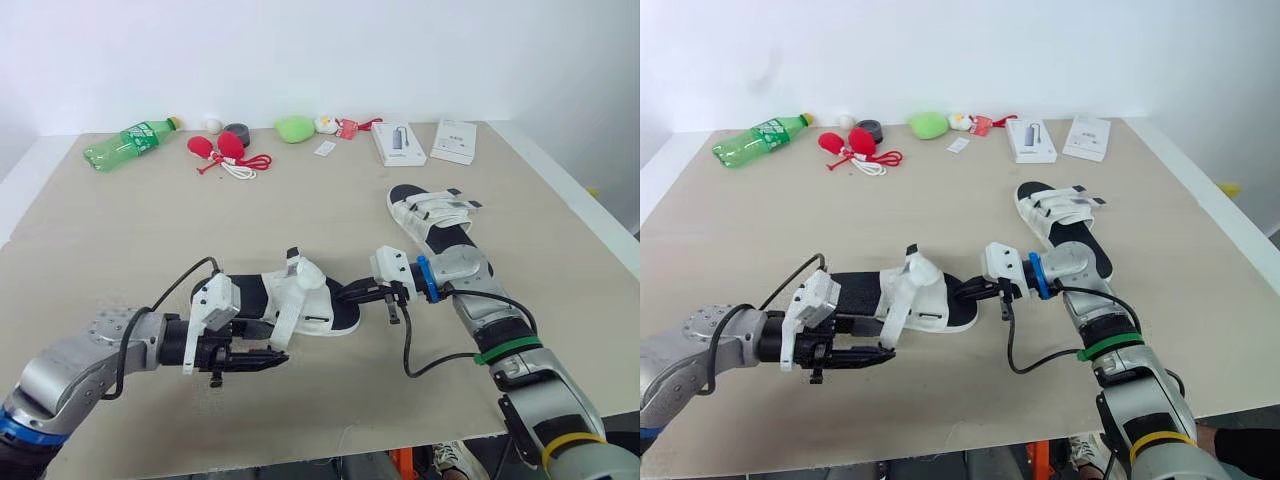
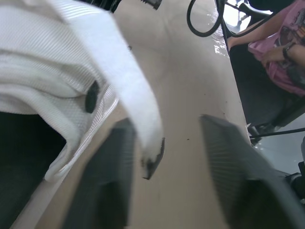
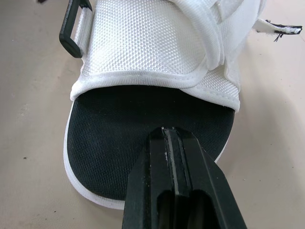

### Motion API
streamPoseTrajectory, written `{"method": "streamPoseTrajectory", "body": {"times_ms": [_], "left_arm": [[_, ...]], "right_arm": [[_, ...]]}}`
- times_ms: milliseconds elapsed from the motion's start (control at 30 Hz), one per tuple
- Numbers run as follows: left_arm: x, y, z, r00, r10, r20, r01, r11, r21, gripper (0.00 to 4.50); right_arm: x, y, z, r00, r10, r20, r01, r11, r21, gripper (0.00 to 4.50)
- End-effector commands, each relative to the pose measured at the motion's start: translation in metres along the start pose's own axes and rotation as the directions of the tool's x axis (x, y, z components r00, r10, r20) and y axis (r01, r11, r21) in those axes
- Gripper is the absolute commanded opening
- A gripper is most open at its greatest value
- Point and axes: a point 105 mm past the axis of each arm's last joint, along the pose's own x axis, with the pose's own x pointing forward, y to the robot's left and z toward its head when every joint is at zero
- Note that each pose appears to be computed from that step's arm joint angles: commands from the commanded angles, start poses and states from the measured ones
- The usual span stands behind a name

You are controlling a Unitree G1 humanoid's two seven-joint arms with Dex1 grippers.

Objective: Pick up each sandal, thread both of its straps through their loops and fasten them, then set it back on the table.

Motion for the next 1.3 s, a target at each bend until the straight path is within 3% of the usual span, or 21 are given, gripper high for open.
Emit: {"method": "streamPoseTrajectory", "body": {"times_ms": [33, 67, 100, 367, 467, 567, 700, 833, 1300], "left_arm": [[0.003, 0.008, 0.005, 1.0, -0.02, -0.011, 0.02, 1.0, -0.009, 0.71], [0.004, 0.01, 0.006, 0.999, -0.031, -0.011, 0.03, 0.999, -0.017, 0.15], [0.006, 0.011, 0.007, 0.999, -0.041, -0.012, 0.041, 0.999, -0.031, 0.06], [0.007, -0.003, 0.036, 0.978, -0.179, 0.106, 0.194, 0.969, -0.154, 0.06], [0.011, 0.005, 0.063, 0.966, -0.146, 0.216, 0.189, 0.962, -0.198, 0.06], [0.022, 0.01, 0.08, 0.958, -0.117, 0.26, 0.179, 0.957, -0.229, 0.06], [0.037, 0.016, 0.084, 0.969, -0.079, 0.236, 0.142, 0.954, -0.263, 0.06], [0.049, 0.021, 0.071, 0.984, -0.039, 0.175, 0.091, 0.949, -0.303, 0.06], [0.056, 0.025, 0.051, 0.998, -0.02, 0.065, 0.04, 0.943, -0.331, 0.06]], "right_arm": [[-0.001, 0.012, -0.021, 0.996, 0.034, -0.08, -0.029, 0.998, 0.057, 0.0], [-0.001, 0.012, -0.021, 0.996, 0.032, -0.081, -0.027, 0.998, 0.057, 0.0], [-0.002, 0.012, -0.021, 0.996, 0.03, -0.082, -0.025, 0.998, 0.057, 0.0], [-0.006, 0.013, -0.023, 0.996, 0.013, -0.09, -0.007, 0.998, 0.06, 0.0], [-0.007, 0.013, -0.024, 0.996, 0.007, -0.093, -0.001, 0.998, 0.062, 0.0], [-0.007, 0.013, -0.024, 0.996, 0.004, -0.093, 0.002, 0.998, 0.063, 0.0], [-0.005, 0.013, -0.024, 0.996, -0.001, -0.09, 0.006, 0.998, 0.066, 0.0], [-0.003, 0.013, -0.023, 0.996, -0.003, -0.086, 0.009, 0.998, 0.068, 0.0], [-0.004, 0.015, -0.025, 0.996, -0.006, -0.09, 0.013, 0.997, 0.074, 0.0]]}}
